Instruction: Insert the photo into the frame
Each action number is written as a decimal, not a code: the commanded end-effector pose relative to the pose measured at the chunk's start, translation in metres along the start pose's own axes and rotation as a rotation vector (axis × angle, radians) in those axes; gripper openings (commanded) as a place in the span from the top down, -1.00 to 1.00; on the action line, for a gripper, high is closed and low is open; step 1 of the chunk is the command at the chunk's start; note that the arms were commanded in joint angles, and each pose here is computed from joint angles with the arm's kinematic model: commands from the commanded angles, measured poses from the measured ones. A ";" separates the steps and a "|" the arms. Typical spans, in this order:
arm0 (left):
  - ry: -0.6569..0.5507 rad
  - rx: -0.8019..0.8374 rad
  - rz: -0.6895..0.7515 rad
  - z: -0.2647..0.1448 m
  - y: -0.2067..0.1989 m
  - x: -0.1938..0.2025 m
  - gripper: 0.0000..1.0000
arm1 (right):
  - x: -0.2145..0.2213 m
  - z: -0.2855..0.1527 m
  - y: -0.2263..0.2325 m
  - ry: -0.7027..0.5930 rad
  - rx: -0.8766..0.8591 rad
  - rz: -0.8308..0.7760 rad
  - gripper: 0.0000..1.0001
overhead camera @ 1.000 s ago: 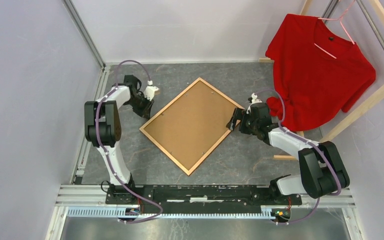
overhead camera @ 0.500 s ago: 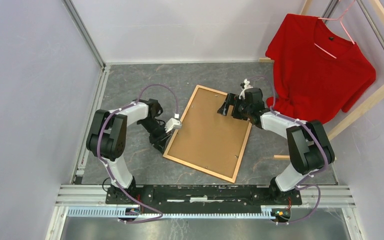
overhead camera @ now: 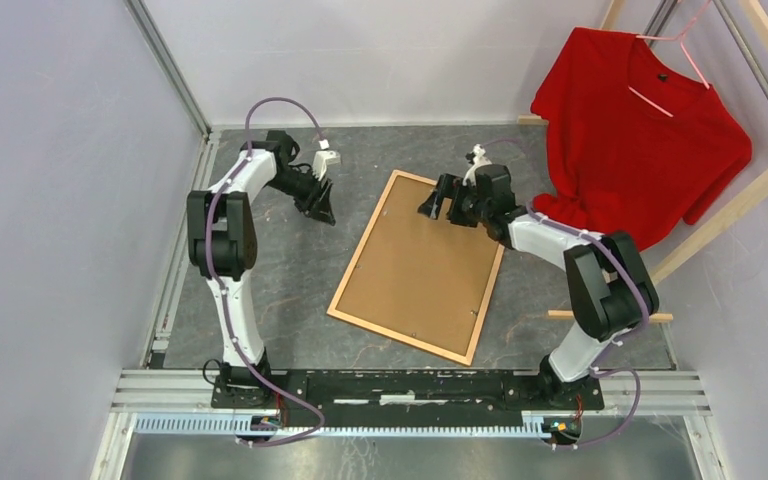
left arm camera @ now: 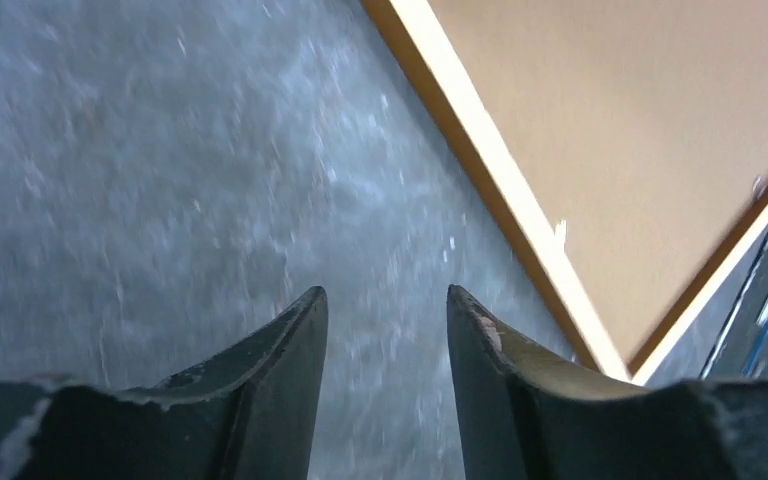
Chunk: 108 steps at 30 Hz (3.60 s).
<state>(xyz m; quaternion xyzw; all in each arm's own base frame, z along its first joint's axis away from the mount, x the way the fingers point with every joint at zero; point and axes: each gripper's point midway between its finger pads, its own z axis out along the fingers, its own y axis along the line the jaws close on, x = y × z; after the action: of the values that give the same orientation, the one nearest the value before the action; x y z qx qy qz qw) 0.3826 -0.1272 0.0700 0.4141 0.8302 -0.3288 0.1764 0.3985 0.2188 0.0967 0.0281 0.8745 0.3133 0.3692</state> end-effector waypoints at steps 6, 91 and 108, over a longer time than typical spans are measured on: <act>-0.101 0.118 -0.161 0.048 0.003 -0.045 -0.17 | -0.051 -0.065 -0.070 -0.259 0.359 0.049 -0.96; -0.112 0.211 -0.519 0.045 -0.006 0.049 0.63 | 0.129 0.115 0.184 0.207 -0.305 0.031 -0.41; -0.106 0.206 -0.512 0.044 -0.007 0.051 0.66 | 0.137 0.118 0.184 0.222 -0.316 0.064 -0.41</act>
<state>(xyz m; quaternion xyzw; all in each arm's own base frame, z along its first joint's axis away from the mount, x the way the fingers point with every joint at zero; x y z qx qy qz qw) 0.3374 -0.1357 0.0249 0.1689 0.8525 -0.4901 0.0671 0.3437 0.4585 0.0534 -0.0400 0.8525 0.4483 0.2659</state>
